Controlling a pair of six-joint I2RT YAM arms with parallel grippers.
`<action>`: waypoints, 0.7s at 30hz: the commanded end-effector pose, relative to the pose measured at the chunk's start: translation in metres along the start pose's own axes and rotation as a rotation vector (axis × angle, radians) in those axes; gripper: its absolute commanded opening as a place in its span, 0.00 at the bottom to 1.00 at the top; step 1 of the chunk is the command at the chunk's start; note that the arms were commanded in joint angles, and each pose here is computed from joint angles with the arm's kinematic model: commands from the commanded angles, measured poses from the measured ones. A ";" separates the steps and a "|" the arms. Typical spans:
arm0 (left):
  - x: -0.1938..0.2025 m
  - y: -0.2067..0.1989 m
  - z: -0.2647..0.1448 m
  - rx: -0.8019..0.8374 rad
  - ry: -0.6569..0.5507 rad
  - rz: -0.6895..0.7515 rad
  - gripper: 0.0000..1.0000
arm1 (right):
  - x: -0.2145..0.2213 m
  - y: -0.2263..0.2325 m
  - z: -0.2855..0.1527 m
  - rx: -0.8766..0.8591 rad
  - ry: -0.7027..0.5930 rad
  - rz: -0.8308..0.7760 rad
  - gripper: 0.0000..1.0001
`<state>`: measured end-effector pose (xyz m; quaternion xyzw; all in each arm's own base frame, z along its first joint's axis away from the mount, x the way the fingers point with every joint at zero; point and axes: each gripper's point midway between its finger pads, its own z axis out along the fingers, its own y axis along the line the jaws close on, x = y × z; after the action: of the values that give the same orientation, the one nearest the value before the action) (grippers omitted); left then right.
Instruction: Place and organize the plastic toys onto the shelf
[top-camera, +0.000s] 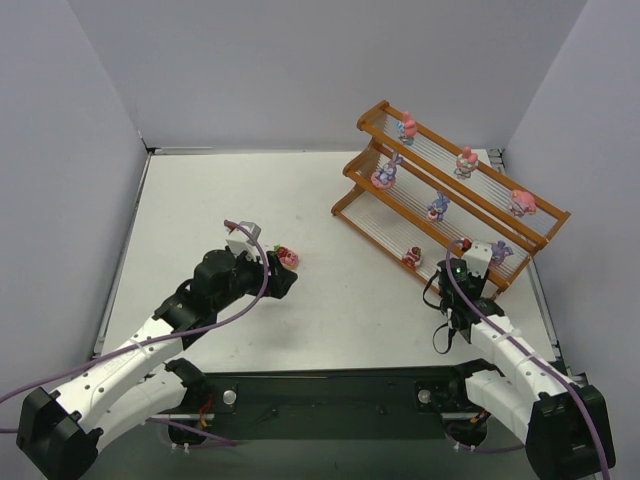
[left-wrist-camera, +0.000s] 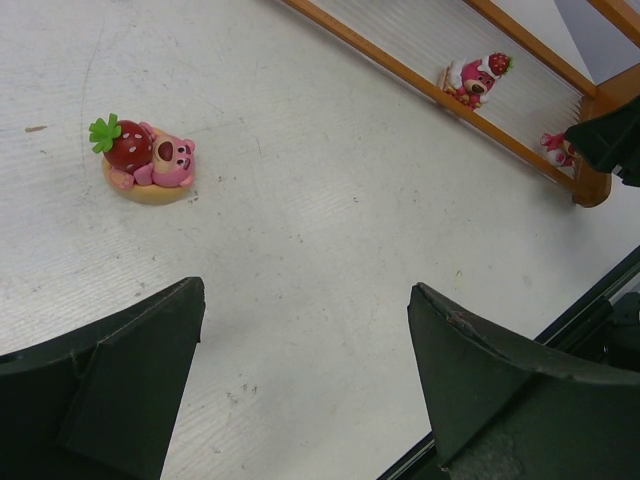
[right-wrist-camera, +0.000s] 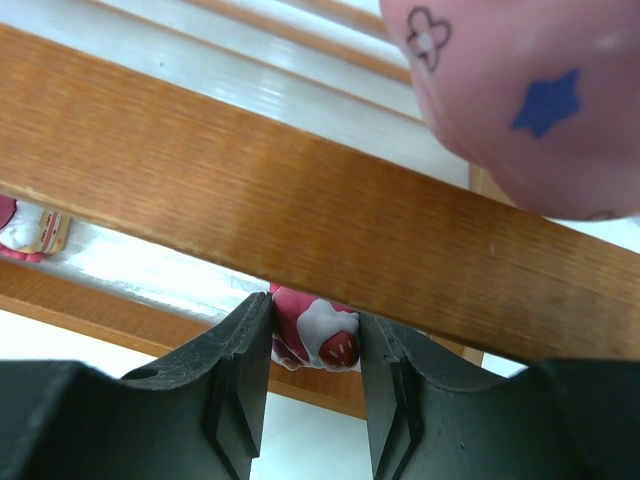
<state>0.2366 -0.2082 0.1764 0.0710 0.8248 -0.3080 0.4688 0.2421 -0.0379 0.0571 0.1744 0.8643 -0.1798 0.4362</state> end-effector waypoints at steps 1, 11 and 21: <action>-0.014 -0.002 0.000 0.010 -0.051 0.004 0.93 | 0.000 -0.008 0.003 0.052 -0.013 0.021 0.27; -0.019 0.004 -0.001 -0.020 -0.076 0.003 0.93 | 0.004 -0.003 0.007 0.039 0.011 -0.007 0.34; -0.020 0.004 -0.002 -0.018 -0.078 0.000 0.93 | 0.005 -0.003 0.006 0.033 0.007 -0.008 0.41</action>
<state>0.2430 -0.2010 0.1762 0.0574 0.8259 -0.2959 0.4765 0.2450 -0.0409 0.0543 0.1776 0.8611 -0.1922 0.4359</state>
